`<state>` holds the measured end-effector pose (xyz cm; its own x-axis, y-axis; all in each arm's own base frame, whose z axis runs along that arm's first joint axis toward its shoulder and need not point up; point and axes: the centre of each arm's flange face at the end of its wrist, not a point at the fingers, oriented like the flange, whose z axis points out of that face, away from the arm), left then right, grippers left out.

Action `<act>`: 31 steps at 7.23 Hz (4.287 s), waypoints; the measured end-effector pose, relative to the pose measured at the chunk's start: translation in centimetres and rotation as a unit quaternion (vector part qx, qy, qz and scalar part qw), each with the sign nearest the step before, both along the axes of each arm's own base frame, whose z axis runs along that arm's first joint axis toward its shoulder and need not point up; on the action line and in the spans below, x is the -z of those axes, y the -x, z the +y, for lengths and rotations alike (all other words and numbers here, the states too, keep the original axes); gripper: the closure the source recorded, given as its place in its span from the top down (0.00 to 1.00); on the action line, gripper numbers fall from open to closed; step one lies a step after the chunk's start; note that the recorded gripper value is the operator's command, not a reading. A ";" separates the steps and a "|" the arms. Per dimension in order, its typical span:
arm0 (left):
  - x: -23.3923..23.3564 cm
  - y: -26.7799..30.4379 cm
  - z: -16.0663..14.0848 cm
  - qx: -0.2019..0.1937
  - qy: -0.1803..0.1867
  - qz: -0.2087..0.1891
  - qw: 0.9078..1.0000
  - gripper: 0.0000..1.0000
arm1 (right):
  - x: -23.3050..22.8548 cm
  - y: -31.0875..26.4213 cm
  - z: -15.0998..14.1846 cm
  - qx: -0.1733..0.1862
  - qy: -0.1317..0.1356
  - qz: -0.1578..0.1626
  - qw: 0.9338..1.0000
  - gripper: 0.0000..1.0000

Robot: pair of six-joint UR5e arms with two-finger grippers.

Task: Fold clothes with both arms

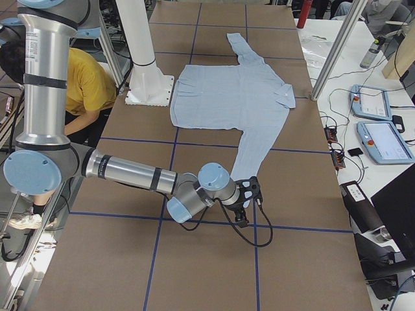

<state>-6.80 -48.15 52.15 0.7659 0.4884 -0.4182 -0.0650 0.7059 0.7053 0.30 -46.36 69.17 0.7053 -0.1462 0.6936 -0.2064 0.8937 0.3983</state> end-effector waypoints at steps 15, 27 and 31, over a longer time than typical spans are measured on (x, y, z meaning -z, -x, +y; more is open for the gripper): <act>-0.8 0.0 0.4 -0.001 -0.001 -0.001 1.000 1.00 | -3.1 14.6 -2.7 -0.012 -0.015 -0.019 1.000 0.00; -0.6 0.0 0.4 0.000 -0.002 0.000 1.000 1.00 | 42.3 27.5 -6.9 -0.196 0.080 -0.115 0.971 0.00; -0.9 -0.1 0.4 -0.001 0.001 0.000 1.000 1.00 | 55.3 44.9 -5.7 -0.267 0.068 -0.093 0.957 0.00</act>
<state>-6.74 -47.79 53.03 0.7651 0.4888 -0.4191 -0.0657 0.7068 0.7044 -44.62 -52.05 13.90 0.5163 0.3003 0.8020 -0.7042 0.6819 0.1980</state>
